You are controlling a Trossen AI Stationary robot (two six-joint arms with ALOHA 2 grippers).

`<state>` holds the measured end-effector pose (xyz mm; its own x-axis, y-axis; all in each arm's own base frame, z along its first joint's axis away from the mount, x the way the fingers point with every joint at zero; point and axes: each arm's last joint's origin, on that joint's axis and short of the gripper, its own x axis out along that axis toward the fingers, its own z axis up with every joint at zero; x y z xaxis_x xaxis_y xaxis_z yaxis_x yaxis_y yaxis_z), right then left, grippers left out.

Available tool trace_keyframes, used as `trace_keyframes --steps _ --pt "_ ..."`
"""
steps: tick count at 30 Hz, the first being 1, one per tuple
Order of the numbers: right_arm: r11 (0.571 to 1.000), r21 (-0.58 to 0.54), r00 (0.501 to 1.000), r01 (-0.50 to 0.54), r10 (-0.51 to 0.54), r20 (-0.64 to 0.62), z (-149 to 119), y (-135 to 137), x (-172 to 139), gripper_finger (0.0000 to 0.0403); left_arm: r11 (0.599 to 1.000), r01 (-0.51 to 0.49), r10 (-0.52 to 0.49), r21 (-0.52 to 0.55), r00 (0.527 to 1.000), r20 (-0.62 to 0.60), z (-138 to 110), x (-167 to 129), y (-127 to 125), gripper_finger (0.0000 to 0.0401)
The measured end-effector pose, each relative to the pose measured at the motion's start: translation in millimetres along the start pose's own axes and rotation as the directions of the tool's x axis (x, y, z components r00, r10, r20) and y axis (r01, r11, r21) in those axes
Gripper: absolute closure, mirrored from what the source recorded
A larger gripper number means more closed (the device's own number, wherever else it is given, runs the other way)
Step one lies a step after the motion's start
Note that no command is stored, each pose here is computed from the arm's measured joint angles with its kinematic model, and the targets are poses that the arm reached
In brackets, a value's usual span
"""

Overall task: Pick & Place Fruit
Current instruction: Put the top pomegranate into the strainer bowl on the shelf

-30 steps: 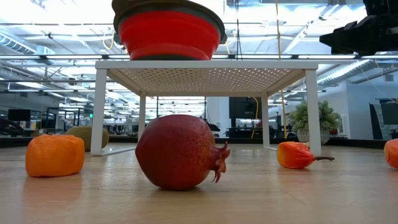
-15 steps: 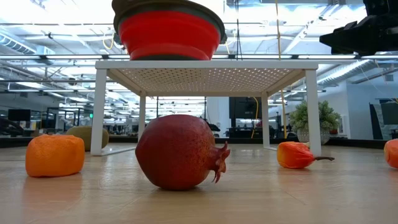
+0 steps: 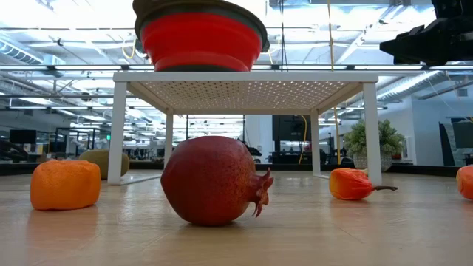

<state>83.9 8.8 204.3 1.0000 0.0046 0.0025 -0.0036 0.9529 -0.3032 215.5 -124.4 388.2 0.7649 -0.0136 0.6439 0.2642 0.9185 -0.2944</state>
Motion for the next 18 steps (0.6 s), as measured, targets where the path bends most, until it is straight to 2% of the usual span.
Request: trace_keyframes --steps 5,14,18 --pt "1.0 -0.001 1.0 0.0 0.0 0.0 0.0 0.0 0.0 0.0403 1.0 -0.02 0.02 -0.003 0.999 0.049 1.3 0.4 0.4 0.0235" --pt "1.0 -0.002 1.0 0.0 0.0 0.0 0.0 0.0 0.0 0.0403 0.999 -0.038 0.038 0.0 0.998 0.051 1.7 0.3 0.9 0.0235" --pt "1.0 -0.002 1.0 0.0 0.0 0.0 0.0 0.0 0.0 0.0403 0.995 -0.082 0.082 0.059 0.997 0.011 -2.5 0.4 2.2 0.0235"
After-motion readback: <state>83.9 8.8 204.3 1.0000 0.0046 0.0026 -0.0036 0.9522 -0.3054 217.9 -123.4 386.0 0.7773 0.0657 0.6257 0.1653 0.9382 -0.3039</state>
